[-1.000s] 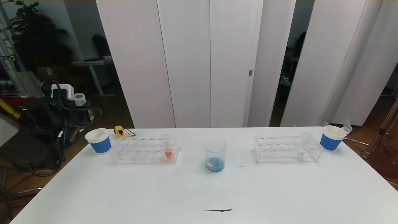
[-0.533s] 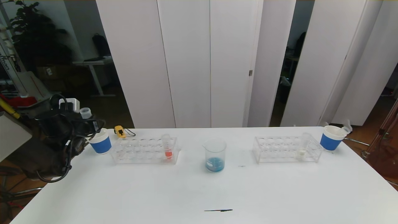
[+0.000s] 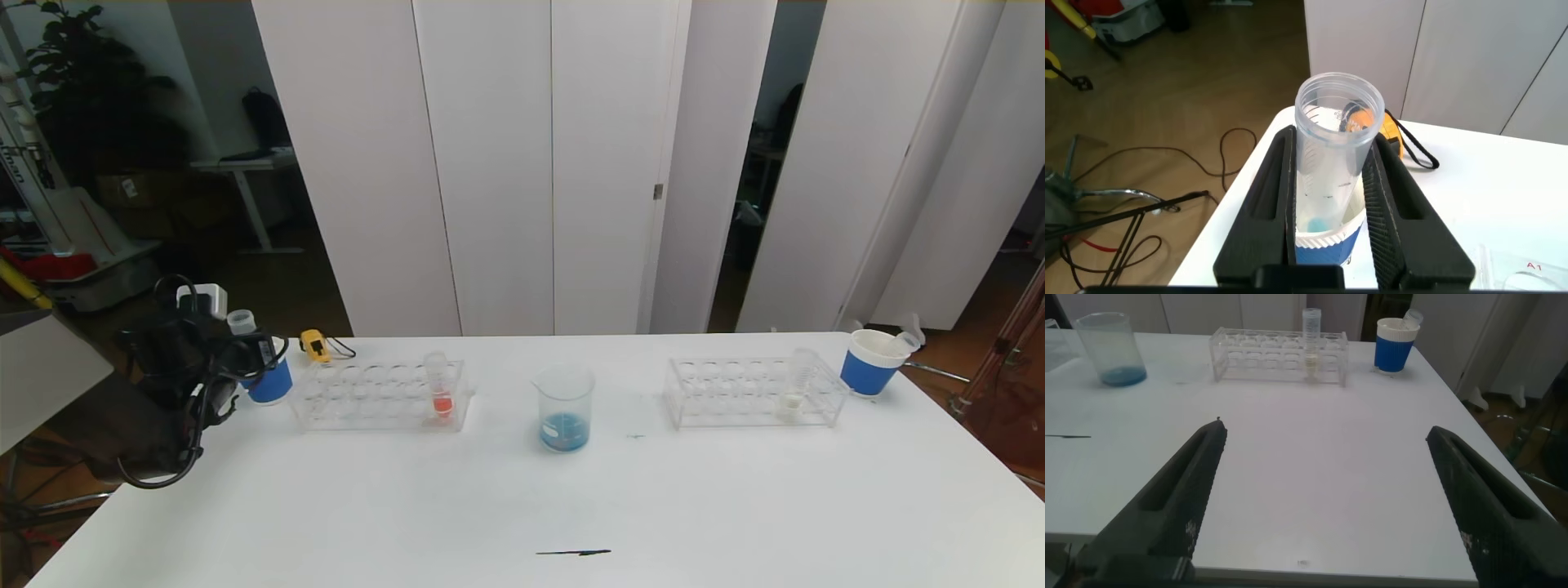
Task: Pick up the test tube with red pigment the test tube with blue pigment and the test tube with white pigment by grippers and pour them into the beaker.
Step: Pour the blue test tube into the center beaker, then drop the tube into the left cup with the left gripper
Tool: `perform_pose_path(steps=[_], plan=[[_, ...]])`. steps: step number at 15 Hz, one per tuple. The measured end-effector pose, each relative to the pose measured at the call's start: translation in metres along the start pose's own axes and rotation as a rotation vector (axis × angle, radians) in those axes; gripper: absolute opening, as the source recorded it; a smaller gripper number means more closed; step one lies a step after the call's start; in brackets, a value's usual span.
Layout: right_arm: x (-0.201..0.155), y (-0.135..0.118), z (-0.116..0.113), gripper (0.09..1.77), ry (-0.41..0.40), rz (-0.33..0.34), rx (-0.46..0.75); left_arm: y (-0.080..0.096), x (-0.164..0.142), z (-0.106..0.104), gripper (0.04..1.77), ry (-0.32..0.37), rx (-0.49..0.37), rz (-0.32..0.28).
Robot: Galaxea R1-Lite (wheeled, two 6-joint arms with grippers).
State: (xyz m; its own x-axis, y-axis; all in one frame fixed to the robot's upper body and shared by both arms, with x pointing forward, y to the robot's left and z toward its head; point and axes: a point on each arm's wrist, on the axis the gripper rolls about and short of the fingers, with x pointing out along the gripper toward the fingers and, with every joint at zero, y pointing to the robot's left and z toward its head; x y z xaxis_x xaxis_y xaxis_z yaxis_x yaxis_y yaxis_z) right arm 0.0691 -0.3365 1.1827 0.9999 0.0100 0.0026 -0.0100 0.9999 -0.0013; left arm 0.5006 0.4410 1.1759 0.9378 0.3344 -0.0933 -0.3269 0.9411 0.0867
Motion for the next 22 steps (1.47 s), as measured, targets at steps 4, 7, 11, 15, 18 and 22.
perform_pose_path(steps=[4, 7, 11, 15, 18, 22], plan=[[0.0, 0.0, 0.0, 1.75, 0.0, 0.0, 0.0, -0.0009, 0.0011, -0.0028, 0.57, 0.006, 0.003, -0.003], [0.0, 0.0, 0.0, 1.75, 0.0, 0.0, 0.0, -0.0015, 0.0017, -0.0041, 0.57, 0.009, 0.006, -0.004], [0.0, 0.0, 0.0, 1.75, 0.0, 0.0, 0.0, -0.0022, 0.0019, -0.0049, 1.51, 0.013, 0.019, -0.006], [0.0, 0.0, 0.0, 1.75, 0.0, 0.0, 0.0, -0.0029, 0.0017, -0.0038, 1.75, 0.012, 0.022, -0.01], [0.0, 0.0, 0.0, 1.75, 0.0, 0.0, 0.0, -0.0026, 0.0015, -0.0028, 1.75, 0.009, 0.022, -0.009], [0.0, 0.0, 0.0, 1.75, 0.0, 0.0, 0.0, -0.0028, 0.0013, -0.0008, 1.75, 0.004, 0.025, -0.014]])
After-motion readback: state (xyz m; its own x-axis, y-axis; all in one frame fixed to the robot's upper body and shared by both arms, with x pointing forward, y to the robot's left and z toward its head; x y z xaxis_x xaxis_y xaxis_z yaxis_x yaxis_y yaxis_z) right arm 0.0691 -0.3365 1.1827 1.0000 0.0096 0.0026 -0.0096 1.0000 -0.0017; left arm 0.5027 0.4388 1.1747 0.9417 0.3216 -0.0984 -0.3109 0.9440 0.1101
